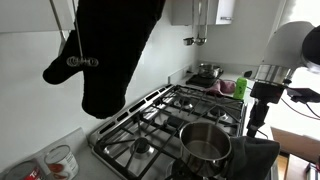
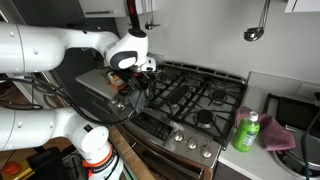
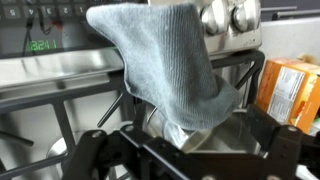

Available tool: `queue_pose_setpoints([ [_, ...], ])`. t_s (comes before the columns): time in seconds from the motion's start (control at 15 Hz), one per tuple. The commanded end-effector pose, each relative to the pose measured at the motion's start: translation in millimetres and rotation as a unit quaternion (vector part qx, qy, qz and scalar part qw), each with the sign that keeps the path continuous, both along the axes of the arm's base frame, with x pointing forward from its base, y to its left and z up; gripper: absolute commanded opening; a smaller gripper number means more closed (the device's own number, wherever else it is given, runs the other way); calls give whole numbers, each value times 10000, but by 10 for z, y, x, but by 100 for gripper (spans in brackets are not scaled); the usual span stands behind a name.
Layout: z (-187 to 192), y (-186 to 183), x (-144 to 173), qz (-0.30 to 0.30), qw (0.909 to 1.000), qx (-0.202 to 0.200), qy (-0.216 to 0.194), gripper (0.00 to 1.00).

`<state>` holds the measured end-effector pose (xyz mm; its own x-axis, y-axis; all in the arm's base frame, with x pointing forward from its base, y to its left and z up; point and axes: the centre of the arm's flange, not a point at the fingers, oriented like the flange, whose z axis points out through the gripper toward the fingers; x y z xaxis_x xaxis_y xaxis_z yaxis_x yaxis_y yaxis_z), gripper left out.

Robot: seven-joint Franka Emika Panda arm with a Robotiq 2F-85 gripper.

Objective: Move the pot to the right plate, remove the towel and put it on the stove

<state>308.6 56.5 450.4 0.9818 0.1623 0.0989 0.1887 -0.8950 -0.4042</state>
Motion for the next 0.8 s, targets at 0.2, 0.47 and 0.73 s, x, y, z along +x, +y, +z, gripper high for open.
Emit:
queue_pose_setpoints([
  [0.2,-212,45,-98,925,9912,-47,944,100],
  [0.47,-338,24,-92,1078,9890,-241,987,95],
  [0.73,-403,-5,-68,999,9898,-357,954,51],
])
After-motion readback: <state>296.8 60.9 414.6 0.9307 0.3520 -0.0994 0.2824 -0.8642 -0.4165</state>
